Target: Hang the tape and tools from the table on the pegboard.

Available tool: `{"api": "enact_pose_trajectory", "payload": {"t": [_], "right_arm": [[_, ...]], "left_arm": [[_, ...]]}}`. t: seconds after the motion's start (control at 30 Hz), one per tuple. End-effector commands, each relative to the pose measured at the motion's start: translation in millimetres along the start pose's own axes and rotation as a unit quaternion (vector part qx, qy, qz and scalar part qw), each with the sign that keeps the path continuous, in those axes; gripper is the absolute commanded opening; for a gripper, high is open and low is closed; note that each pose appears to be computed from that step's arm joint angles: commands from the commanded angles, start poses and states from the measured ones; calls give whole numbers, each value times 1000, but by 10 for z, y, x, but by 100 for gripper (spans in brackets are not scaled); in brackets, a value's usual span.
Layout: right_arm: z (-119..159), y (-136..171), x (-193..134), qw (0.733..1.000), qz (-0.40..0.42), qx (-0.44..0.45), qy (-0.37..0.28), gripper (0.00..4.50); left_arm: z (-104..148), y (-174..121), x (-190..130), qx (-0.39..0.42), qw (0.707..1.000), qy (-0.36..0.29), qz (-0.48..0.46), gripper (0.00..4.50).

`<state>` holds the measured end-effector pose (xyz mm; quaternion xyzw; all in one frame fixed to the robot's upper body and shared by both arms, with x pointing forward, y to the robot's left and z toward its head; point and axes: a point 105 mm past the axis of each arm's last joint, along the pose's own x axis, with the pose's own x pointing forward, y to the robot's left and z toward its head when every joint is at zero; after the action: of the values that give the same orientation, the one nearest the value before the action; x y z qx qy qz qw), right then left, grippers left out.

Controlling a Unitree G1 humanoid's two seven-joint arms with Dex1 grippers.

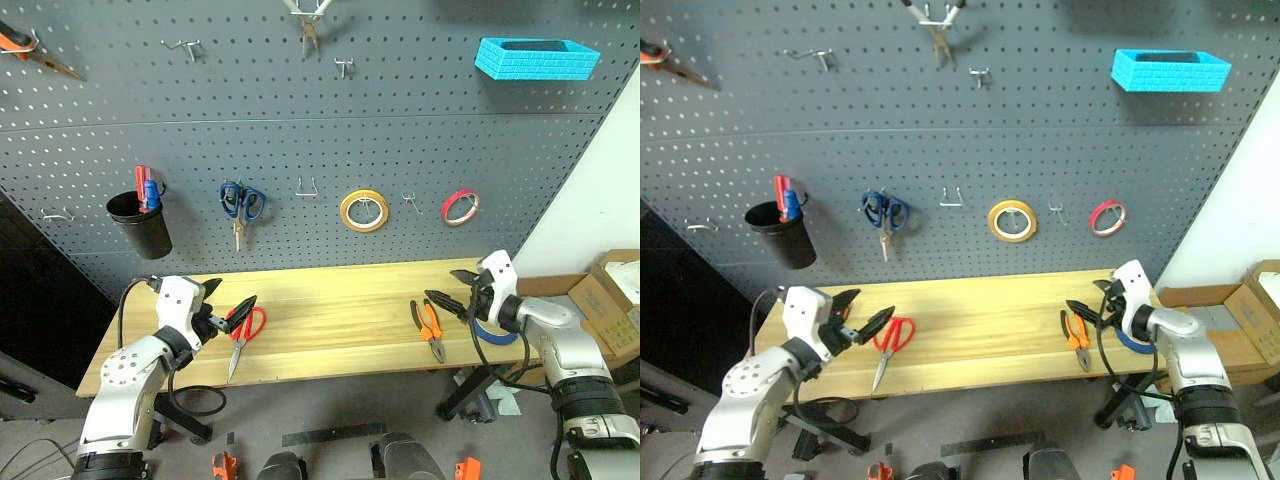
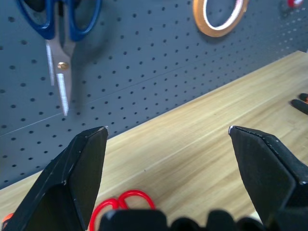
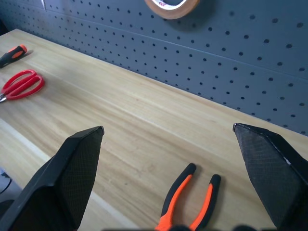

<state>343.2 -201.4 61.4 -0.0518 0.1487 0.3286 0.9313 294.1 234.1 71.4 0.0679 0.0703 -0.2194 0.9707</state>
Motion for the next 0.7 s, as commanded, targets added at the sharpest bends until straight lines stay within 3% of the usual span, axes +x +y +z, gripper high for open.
{"api": "enact_pose_trajectory", "payload": {"t": [0.03,0.37,0.7], "right_arm": [[172,5,15,999,3,-19,-29,450],[167,2,25,999,0,-14,-31,450],[185,-27,-13,999,-24,-3,-35,450]], "left_arm": [[124,-21,-2,6,1000,-28,-1,430],[126,-6,-18,3,999,-33,8,430],[155,-234,5,-21,998,-30,-49,430]]}}
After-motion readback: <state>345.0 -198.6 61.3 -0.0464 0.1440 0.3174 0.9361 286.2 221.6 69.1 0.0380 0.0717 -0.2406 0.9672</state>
